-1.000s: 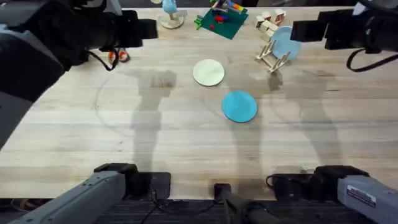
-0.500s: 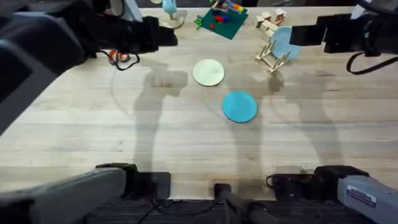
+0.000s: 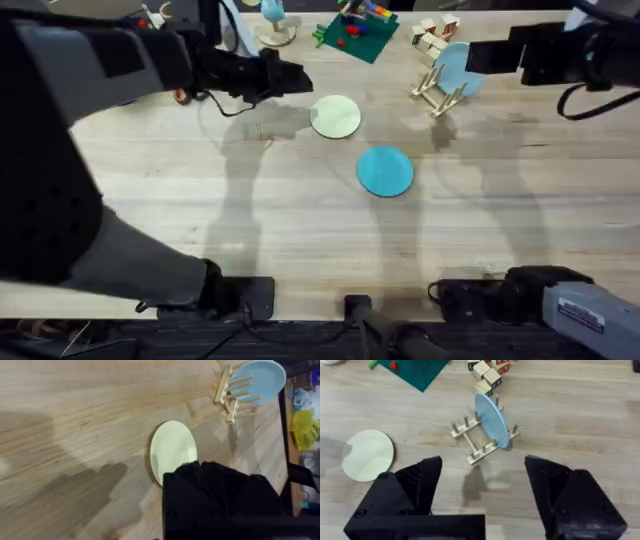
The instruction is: Pick up the plates from the table one by one and place each into a slot on the dish rack.
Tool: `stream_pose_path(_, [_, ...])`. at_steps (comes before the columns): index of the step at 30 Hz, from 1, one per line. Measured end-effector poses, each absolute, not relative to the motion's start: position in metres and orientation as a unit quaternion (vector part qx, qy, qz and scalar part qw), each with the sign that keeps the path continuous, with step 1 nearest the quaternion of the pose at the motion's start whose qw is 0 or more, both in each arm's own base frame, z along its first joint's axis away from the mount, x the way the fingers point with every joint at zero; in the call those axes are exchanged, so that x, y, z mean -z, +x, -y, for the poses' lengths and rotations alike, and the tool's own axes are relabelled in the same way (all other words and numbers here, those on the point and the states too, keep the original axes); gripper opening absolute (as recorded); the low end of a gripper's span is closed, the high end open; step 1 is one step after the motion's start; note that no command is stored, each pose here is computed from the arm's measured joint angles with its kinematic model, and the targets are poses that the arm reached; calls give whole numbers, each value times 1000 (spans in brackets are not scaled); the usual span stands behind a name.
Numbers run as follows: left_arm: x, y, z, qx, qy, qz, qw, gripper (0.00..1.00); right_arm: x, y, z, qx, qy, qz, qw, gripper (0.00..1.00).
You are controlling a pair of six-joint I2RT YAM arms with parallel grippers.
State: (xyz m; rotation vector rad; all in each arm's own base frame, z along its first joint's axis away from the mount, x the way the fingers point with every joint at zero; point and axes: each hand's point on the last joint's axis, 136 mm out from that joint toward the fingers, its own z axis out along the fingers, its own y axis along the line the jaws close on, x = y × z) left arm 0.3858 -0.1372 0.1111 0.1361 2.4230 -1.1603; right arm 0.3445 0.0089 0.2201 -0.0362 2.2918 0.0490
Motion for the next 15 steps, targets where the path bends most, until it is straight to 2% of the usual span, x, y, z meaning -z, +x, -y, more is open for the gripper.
stream_pose_path(7, [-87,381,157,436,54,-879,186,39,-220,345,-9,-19,-14,-911,412,996])
stream_pose_path(15, [-65,384,158,437,46,-882,169,39,-220,344,-9,-19,-14,-911,412,996])
